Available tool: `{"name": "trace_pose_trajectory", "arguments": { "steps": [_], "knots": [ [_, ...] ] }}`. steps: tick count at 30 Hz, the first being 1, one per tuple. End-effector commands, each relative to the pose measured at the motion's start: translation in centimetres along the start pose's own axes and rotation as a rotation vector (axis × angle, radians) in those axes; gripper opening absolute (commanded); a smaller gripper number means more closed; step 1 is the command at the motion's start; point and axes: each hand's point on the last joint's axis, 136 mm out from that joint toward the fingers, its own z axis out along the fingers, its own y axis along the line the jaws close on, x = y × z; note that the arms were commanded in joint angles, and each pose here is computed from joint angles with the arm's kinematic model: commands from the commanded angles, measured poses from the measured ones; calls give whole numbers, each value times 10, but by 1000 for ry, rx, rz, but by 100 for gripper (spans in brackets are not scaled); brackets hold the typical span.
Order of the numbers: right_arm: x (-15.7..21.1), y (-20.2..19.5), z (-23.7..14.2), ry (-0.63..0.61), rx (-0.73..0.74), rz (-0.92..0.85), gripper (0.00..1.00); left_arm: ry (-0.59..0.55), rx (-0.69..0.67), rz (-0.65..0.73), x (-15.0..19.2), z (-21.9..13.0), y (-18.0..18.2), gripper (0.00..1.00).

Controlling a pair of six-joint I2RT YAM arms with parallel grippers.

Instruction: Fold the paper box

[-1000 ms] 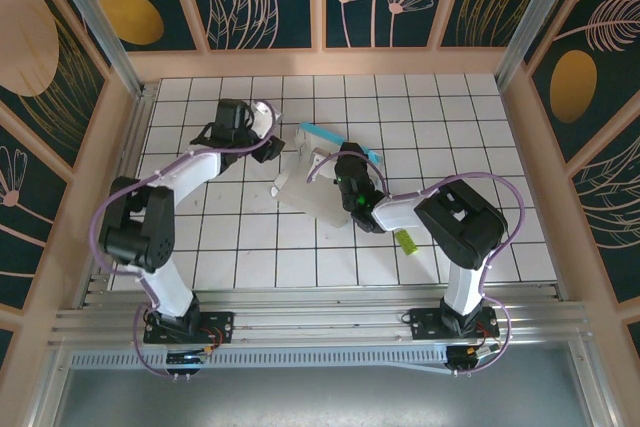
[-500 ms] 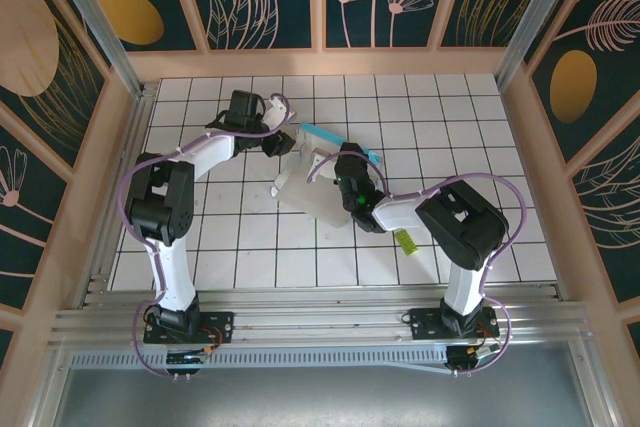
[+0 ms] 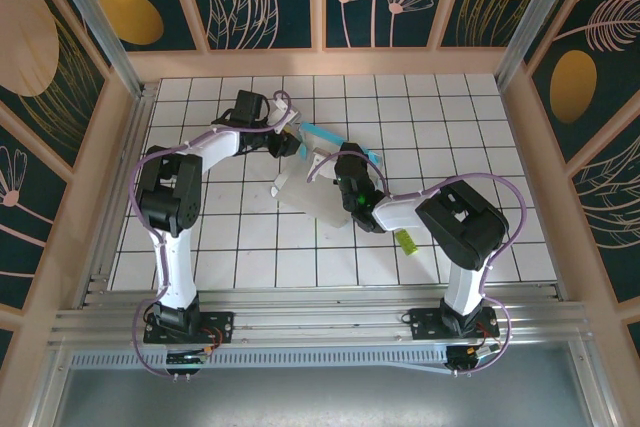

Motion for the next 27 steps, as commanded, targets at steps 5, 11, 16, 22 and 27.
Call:
{"name": "trace_pose_trajectory", "arguments": {
  "steps": [5,11,16,22,27],
  "knots": [
    [-10,14,-3,-30,-71,0,13,-47,-5,1,-17,15,-1,29],
    [-13,15,-3,-35,-75,5,13,-62,-28,-21,-22,20,2,24],
    [-15,16,-3,-38,-78,13,13,-64,-53,-42,-22,26,3,20],
    [-18,17,-4,-47,-88,27,13,-54,-40,-89,-19,36,3,5],
    [-19,17,-5,-50,-94,37,13,-47,-53,-118,-17,41,4,0]
  ]
}}
